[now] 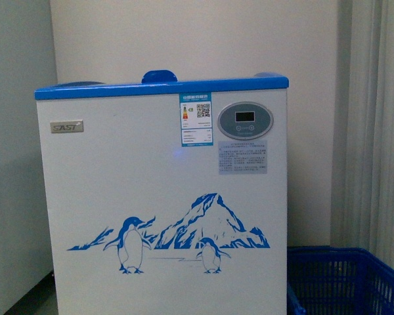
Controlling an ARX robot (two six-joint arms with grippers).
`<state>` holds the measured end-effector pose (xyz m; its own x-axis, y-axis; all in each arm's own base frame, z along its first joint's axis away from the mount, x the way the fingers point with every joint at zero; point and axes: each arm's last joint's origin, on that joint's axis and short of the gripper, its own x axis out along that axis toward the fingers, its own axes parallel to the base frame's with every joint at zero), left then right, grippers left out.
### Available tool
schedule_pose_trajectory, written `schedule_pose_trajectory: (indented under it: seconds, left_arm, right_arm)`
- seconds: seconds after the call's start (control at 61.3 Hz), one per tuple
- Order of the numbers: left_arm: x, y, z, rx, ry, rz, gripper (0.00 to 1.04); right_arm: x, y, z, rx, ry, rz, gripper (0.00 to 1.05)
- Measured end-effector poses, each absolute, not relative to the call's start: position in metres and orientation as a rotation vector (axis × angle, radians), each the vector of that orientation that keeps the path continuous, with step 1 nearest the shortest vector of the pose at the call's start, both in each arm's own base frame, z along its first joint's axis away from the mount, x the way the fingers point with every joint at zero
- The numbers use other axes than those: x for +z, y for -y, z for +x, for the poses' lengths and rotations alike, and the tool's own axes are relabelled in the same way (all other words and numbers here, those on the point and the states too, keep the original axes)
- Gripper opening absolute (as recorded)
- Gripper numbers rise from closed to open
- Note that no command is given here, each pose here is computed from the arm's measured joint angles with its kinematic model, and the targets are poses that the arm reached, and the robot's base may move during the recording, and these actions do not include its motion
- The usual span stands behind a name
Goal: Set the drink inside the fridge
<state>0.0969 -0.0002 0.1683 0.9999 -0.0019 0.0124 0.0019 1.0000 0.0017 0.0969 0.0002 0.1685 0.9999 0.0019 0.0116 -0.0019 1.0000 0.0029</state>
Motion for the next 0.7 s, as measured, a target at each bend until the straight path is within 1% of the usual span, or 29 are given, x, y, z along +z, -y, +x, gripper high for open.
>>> schedule_pose_trajectory:
  seconds: [0.701]
  left_arm:
    - [0.1683,0.0002,0.0969,-0.002,0.012,0.002,0.97]
  right_arm:
    - [0.1685,-0.0002,0.0969,0.003,0.012,0.002,0.97]
